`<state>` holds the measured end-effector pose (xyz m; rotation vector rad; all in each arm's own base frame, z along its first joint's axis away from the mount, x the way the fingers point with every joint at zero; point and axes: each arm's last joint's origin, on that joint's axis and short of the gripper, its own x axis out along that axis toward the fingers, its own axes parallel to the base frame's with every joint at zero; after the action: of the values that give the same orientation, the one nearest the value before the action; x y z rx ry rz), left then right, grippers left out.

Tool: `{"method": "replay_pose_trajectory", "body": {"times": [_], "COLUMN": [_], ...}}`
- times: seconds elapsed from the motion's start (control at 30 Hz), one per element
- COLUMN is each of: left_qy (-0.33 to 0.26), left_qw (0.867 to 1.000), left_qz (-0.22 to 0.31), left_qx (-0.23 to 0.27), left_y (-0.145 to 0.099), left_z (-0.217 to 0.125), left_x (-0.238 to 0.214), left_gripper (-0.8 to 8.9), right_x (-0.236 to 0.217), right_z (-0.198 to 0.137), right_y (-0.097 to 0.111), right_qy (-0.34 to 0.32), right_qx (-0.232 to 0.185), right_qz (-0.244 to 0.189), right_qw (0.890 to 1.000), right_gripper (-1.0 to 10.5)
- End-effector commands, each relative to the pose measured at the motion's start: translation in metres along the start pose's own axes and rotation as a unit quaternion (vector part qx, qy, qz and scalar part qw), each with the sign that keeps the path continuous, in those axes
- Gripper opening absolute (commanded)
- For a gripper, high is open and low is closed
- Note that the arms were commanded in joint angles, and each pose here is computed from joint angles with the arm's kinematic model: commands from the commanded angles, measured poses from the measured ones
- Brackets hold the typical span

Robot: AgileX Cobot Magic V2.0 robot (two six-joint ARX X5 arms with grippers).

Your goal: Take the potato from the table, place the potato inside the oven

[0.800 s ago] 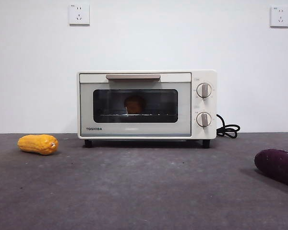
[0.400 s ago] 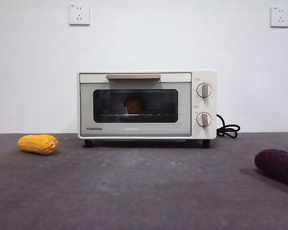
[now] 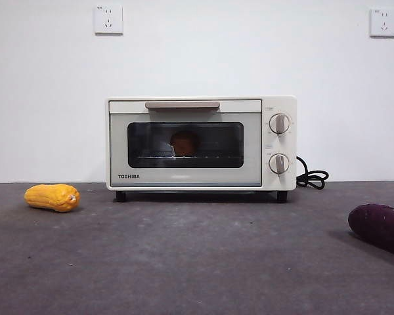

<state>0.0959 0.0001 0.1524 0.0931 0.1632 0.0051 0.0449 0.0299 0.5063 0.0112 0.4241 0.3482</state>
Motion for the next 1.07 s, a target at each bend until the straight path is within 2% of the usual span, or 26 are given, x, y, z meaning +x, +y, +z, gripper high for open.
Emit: {"method": "replay_pose_trajectory", "body": {"times": [0.03,0.4,0.5,0.63,0.77,0.93,1.07], "left_qy": [0.003,0.005,0.005,0.005,0.005,0.005,0.005], "left_qw": [1.000,1.000,1.000,1.000,1.000,1.000,1.000], "left_qz": [0.000,0.000,0.000,0.000,0.000,0.000,0.000], "left_qx": [-0.005,-0.005,-0.005,-0.005,-0.005,-0.005,-0.005], "left_y": [0.000,0.000,0.000,0.000,0.000,0.000,0.000], "left_z": [-0.003,-0.003,-0.003,-0.003,-0.003,-0.003,-0.003], "left_x": [0.001,0.001,0.001,0.001,0.001,0.001,0.001], "left_gripper": [-0.04,-0.04,-0.04,-0.04,-0.04,-0.04,-0.04], "right_x": [0.001,0.001,0.001,-0.005,-0.016,-0.016,0.005], "right_z": [-0.002,-0.002,-0.002,-0.003,-0.006,-0.014,-0.034], "right_y": [0.000,-0.001,-0.003,-0.011,-0.019,-0.022,-0.023], "right_qy": [0.011,0.010,0.004,-0.002,-0.039,-0.130,-0.157], "right_qx": [-0.008,-0.012,-0.048,-0.105,-0.102,-0.110,-0.155], "right_qz": [-0.003,-0.006,-0.040,-0.099,-0.141,-0.169,-0.157], "right_qw": [1.000,1.000,0.998,0.990,0.984,0.971,0.963], "right_gripper": [0.0,0.0,0.0,0.0,0.0,0.0,0.0]}}
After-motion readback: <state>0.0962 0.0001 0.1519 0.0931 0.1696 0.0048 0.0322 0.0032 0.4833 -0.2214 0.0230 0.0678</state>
